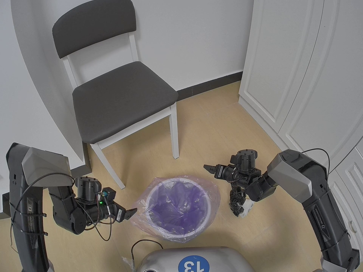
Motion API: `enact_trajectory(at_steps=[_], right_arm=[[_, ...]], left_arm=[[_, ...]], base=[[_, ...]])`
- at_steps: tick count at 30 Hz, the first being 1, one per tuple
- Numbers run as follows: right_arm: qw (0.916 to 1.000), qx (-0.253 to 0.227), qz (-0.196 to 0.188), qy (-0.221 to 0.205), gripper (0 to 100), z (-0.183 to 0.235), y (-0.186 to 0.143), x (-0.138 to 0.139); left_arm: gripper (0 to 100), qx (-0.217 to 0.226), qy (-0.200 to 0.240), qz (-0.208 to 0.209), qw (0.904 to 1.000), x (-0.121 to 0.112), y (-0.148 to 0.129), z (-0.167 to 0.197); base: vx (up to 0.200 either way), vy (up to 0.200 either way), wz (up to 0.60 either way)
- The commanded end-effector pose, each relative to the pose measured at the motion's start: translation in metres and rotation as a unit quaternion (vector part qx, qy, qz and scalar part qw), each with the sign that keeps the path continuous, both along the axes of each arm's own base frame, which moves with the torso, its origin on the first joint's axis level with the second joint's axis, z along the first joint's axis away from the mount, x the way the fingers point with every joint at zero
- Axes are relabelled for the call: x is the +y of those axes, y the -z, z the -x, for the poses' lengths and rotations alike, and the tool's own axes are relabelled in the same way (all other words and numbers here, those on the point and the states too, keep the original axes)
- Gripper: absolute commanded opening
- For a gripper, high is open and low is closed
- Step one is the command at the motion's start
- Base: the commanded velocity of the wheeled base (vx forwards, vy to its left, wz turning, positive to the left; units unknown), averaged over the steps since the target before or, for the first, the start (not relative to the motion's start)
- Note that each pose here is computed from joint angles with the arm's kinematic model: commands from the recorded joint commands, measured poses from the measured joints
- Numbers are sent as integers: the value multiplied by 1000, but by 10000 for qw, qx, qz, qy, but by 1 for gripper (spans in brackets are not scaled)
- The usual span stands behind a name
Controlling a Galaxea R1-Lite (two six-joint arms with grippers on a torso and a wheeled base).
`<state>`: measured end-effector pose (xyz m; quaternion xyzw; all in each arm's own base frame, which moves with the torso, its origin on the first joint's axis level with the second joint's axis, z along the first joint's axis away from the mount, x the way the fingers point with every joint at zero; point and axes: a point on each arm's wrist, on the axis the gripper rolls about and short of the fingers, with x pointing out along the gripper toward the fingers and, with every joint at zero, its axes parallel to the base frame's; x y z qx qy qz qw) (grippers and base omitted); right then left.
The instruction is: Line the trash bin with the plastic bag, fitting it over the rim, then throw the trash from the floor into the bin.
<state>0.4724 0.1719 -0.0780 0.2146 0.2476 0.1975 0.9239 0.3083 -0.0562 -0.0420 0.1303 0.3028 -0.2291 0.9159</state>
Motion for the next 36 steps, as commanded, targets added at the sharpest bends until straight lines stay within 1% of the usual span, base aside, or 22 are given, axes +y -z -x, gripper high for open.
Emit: enact_trajectory(at_steps=[1, 3, 7, 9, 13, 15, 17, 20, 22, 24, 30, 36], right_arm=[[10000, 5, 2, 1, 100, 0, 0, 0], [10000, 5, 2, -7, 100, 0, 0, 0], [10000, 5, 2, -7, 100, 0, 0, 0], [10000, 5, 2, -7, 100, 0, 0, 0], [10000, 5, 2, -7, 100, 0, 0, 0], [10000, 5, 2, 1, 100, 0, 0, 0], [10000, 5, 2, -7, 100, 0, 0, 0], [10000, 5, 2, -7, 100, 0, 0, 0], [10000, 5, 2, -7, 100, 0, 0, 0], [10000, 5, 2, -7, 100, 0, 0, 0], [10000, 5, 2, -7, 100, 1, 0, 0], [10000, 5, 2, -7, 100, 1, 0, 0]], left_arm=[[100, 14, 80, -1, 10000, -4, -1, 3], [100, 21, 142, -3, 9999, -8, 0, 3], [100, -61, 353, -21, 9994, -25, 3, -1], [100, -69, 381, -49, 9992, -29, 6, -4], [100, -155, 130, -310, 9993, -32, 13, -14], [100, -242, -58, -653, 9976, -30, 14, -24], [100, -195, -97, -771, 9968, -29, 14, -28], [100, -206, -201, -786, 9965, -23, 11, -38], [100, -265, -214, -771, 9964, -24, 10, -43], [100, -298, -197, -769, 9964, -26, 9, -47], [100, -180, -81, -765, 9969, -33, 5, -61], [100, -14, 253, -977, 9949, -54, -5, -85]], base=[[0, 0, 0], [0, 0, 0], [0, 0, 0], [0, 0, 0], [0, 0, 0], [0, 0, 0], [0, 0, 0], [0, 0, 0], [0, 0, 0], [0, 0, 0], [0, 0, 0], [0, 0, 0]])
